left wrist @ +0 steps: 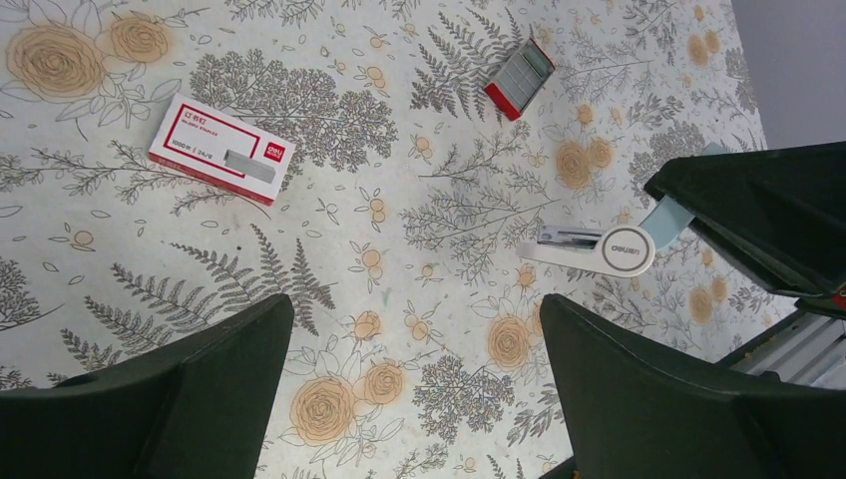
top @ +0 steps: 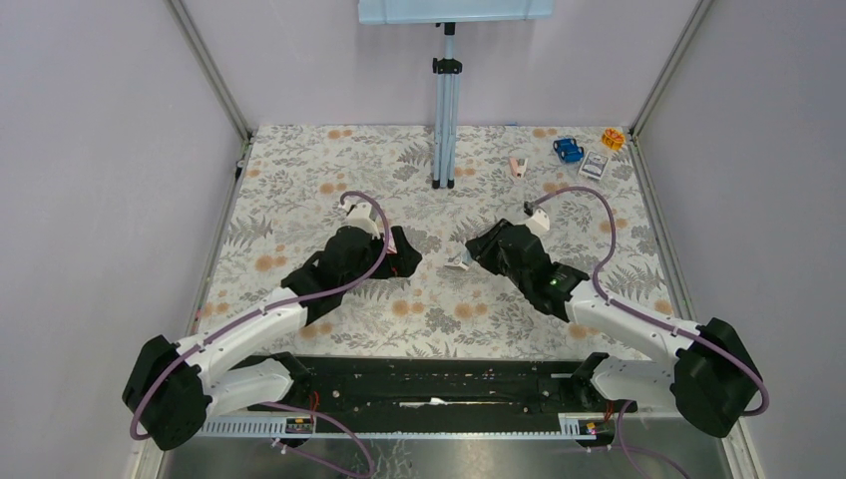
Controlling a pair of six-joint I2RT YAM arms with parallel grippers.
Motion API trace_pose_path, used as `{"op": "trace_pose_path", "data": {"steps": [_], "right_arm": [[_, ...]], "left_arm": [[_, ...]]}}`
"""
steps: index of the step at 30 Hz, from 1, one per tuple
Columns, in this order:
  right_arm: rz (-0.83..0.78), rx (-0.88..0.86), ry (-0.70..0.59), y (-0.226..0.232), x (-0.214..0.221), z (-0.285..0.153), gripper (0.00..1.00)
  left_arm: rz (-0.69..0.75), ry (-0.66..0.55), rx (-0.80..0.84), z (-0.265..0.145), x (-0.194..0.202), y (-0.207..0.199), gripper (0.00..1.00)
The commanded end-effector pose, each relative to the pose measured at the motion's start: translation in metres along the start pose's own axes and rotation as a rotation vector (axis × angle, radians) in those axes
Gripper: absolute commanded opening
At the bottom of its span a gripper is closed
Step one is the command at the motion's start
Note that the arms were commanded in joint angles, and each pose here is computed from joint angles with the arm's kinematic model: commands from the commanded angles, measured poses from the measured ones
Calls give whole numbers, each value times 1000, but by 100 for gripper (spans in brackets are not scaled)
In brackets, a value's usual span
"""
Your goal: Unload the staples from the stapler
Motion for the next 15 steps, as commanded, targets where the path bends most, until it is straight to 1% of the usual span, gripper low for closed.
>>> {"op": "trace_pose_path", "data": {"steps": [1, 3, 8, 10, 12, 15], "right_arm": [[342, 45, -38, 1, -6, 3, 0], [439, 40, -34, 0, -5, 4, 0], [716, 118, 4, -18, 6, 10, 0], [820, 121, 25, -23, 12, 13, 0], [899, 132, 47, -28, 18, 15, 0], [949, 164, 60, -34, 23, 17, 0]], "left_arm": [[24, -64, 0, -8, -28, -9, 99], [25, -54, -8, -8, -27, -8, 99], [12, -40, 0, -9, -23, -8, 99], [6, -32, 6, -8, -20, -8, 99], [2, -24, 11, -8, -19, -9, 99], [-1, -22, 12, -9, -18, -9, 99]]}}
Point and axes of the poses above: each gripper's point midway between its finger pads, its own z axis out along the fingers, its own y axis along the line the jaws close on, x = y × z, the point moved 2 cm from there along -z, back along the fingers, and after that the axes turned 4 degrees about z, right-handed, at the moved point
